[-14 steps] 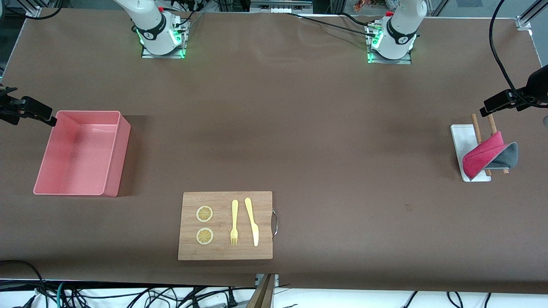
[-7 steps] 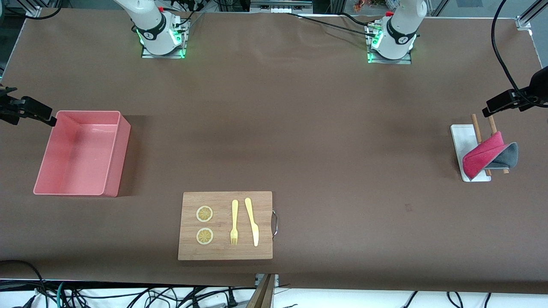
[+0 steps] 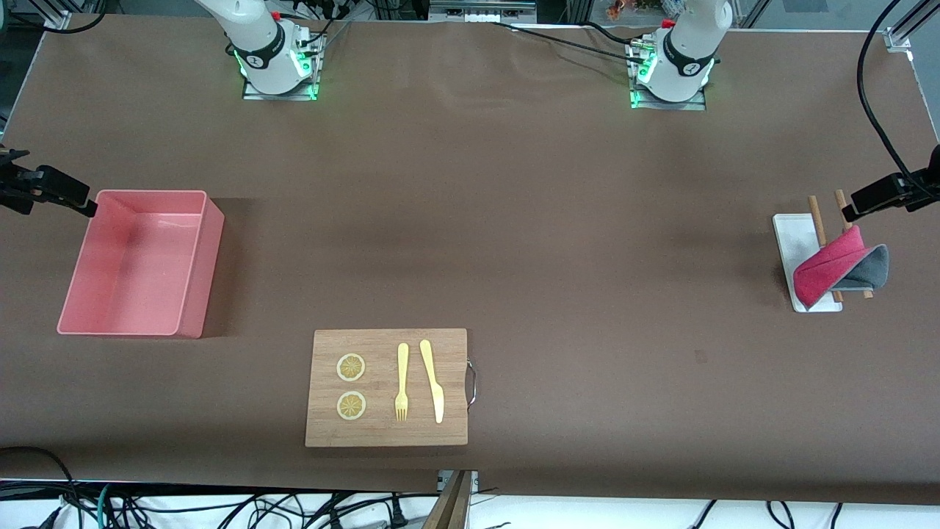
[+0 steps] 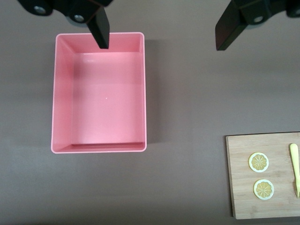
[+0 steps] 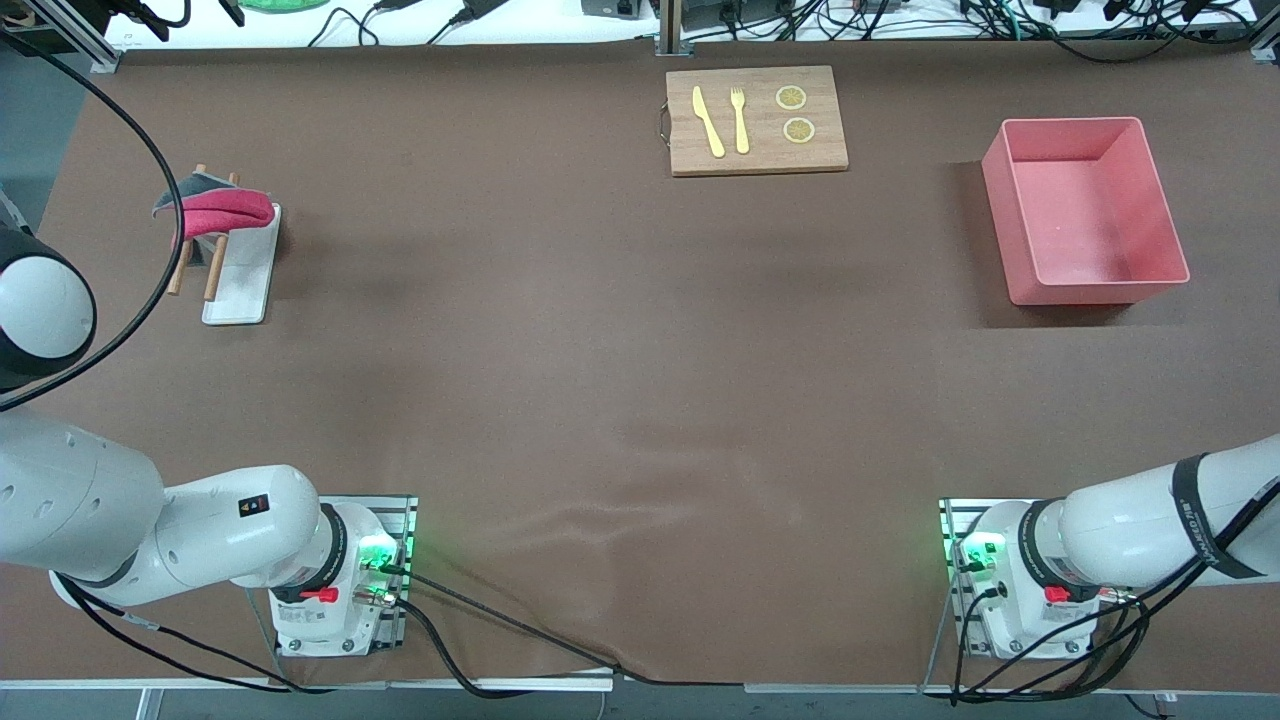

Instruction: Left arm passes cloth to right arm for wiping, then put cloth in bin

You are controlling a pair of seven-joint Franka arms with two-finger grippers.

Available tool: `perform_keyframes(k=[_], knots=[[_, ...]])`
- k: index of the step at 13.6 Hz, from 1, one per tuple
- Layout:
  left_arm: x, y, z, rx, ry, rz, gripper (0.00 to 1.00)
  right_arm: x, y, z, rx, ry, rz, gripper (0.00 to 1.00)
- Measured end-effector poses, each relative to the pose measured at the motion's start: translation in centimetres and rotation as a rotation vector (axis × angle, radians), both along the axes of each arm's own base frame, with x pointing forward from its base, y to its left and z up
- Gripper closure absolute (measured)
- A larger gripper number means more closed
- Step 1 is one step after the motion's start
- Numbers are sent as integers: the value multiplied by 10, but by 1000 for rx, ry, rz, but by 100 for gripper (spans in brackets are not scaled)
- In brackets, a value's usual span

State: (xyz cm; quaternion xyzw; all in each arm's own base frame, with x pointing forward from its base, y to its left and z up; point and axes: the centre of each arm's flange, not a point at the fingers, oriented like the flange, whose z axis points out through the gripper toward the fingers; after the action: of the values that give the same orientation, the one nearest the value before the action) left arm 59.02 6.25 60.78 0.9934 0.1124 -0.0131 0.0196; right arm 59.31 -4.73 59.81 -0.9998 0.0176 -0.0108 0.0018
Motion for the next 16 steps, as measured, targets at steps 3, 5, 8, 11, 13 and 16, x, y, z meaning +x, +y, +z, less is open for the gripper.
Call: perform_keyframes(k=[3,5,8,11,13,16], knots=[[1,2,1,0,-2,3,0,0,0,0,0,0,0,0],[1,2,1,0,-2,3,0,0,0,0,0,0,0,0],[1,2,1,0,-3,4,0,0,0,0,0,0,0,0],[1,3,1,0,-3,4,0,0,0,0,0,0,0,0],[0,4,1,0,-3,7,0,0,0,0,0,0,0,0],[0,8,1,0,-4,13,0,0,0,0,0,0,1,0]])
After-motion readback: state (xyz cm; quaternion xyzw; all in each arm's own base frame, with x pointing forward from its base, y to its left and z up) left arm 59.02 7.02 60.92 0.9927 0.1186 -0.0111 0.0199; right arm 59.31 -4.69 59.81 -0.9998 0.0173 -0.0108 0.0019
